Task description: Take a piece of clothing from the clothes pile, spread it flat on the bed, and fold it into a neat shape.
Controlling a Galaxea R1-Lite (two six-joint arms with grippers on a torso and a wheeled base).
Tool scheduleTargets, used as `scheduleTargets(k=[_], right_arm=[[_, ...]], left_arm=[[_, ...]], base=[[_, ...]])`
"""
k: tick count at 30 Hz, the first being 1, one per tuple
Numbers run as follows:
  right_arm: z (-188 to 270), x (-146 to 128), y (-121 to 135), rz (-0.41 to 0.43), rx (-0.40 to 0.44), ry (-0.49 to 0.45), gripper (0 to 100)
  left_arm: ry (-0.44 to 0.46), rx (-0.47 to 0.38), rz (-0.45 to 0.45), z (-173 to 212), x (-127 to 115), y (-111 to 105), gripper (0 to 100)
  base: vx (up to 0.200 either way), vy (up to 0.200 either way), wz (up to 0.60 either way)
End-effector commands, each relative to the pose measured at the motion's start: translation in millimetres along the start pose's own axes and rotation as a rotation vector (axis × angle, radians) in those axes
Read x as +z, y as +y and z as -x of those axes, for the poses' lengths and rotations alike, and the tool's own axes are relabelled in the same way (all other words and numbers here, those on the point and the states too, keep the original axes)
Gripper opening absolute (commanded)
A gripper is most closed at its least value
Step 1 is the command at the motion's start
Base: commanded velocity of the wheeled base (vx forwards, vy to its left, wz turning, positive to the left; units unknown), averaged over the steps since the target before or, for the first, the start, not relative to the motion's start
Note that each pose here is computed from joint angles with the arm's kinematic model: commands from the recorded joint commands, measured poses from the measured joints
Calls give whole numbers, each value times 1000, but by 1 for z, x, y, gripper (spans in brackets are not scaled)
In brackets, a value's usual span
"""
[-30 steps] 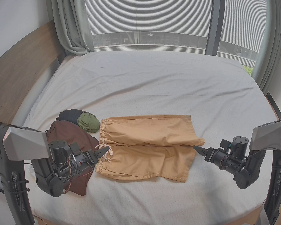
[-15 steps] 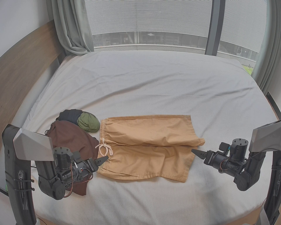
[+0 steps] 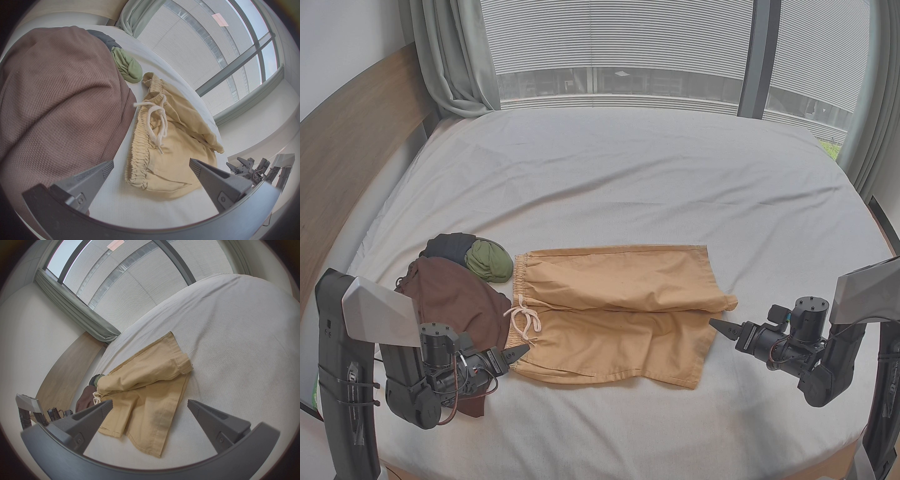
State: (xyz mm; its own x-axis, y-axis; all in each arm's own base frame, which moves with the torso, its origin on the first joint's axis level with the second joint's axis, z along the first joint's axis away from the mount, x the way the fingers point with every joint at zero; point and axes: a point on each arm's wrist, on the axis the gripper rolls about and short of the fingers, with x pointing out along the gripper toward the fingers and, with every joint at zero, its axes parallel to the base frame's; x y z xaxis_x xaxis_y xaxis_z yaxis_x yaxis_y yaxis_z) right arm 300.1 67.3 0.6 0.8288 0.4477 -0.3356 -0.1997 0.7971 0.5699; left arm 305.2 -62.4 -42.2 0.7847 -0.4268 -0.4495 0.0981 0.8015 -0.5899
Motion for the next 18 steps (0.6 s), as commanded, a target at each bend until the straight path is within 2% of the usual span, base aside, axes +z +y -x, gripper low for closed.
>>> scheduleTargets(k=[1, 12, 13, 18], right_arm=[[-1, 0, -2, -2, -5, 1, 100], [-2, -2, -3, -3, -7, 8, 100], [-2, -2, -3, -3, -7, 8, 100], [-3, -6, -6, -7, -14, 20, 100]], left_arm=[[19, 10, 7, -3, -6, 5, 100], [25, 9, 7, -6, -9, 7, 100], [26, 10, 8, -7, -9, 8, 0], [26, 8, 7, -9, -10, 9, 0]], base=[[0, 0, 0], [0, 0, 0], [0, 0, 0], [0, 0, 0]])
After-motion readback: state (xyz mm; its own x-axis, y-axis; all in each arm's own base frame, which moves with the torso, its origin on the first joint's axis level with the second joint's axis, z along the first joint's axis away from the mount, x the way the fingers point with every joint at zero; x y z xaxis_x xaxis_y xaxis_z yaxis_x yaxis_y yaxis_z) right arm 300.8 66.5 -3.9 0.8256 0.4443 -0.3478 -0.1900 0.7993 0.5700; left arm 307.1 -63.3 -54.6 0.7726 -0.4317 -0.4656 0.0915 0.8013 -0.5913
